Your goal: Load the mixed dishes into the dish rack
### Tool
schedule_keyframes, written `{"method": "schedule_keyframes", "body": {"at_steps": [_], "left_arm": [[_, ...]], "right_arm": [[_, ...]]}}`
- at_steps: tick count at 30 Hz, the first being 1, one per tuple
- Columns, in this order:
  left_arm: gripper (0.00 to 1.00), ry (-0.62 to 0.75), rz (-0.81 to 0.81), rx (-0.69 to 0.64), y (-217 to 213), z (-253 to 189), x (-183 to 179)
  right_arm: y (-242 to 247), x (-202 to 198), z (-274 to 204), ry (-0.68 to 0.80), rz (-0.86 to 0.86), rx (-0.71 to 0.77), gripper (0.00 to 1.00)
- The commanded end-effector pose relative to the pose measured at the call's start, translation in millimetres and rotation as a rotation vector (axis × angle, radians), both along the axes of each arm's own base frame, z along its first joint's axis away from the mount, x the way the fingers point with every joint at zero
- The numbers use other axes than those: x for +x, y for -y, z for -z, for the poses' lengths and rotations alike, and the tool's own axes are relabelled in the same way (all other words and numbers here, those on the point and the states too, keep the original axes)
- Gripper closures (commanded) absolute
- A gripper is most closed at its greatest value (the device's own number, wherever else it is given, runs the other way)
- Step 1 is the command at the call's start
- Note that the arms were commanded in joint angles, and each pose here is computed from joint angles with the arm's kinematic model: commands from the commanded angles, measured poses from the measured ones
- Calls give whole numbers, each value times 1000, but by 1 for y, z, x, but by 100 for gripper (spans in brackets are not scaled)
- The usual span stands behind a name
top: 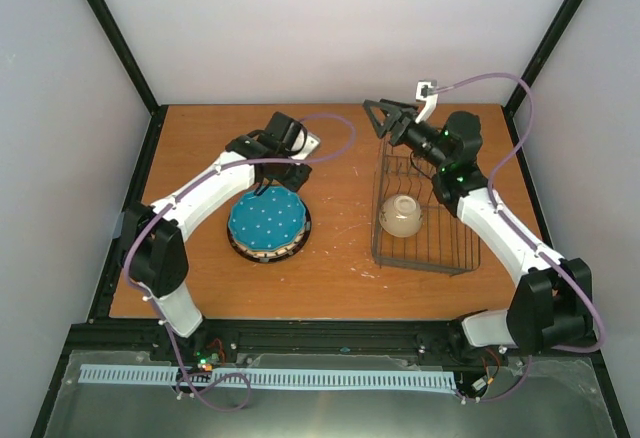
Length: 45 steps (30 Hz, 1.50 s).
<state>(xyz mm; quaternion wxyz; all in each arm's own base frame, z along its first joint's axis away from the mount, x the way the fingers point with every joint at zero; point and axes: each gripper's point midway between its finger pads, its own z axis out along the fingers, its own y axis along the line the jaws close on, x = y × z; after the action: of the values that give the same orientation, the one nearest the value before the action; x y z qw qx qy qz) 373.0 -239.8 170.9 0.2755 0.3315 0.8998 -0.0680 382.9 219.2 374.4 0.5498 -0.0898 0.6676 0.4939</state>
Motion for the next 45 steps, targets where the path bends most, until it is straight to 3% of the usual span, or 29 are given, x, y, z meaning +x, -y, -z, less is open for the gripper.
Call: {"method": "schedule_keyframes", "body": {"at_steps": [1, 5, 8, 11, 16, 28, 38, 45], "left_arm": [[52, 58, -184, 33, -29, -15, 15], [52, 124, -225, 33, -48, -38, 31], [62, 165, -279, -45, -80, -67, 54], [73, 211, -331, -24, -114, -85, 75], [74, 199, -363, -83, -152, -98, 102], [80, -60, -239, -75, -132, -8, 113], [65, -71, -209, -95, -123, 6, 131], [63, -118, -184, -85, -111, 33, 139]], "right_arm": [[1, 3, -32, 101, -10, 9, 25], [8, -1, -41, 129, 39, -41, 25], [16, -7, -37, 105, 80, -99, 27], [27, -12, -21, 54, 131, -152, 36], [37, -24, 10, -49, 159, -233, 38], [31, -36, 47, -143, 83, -288, 32], [23, -32, 54, -153, 44, -278, 31], [23, -31, 57, -156, 46, -284, 31]]}}
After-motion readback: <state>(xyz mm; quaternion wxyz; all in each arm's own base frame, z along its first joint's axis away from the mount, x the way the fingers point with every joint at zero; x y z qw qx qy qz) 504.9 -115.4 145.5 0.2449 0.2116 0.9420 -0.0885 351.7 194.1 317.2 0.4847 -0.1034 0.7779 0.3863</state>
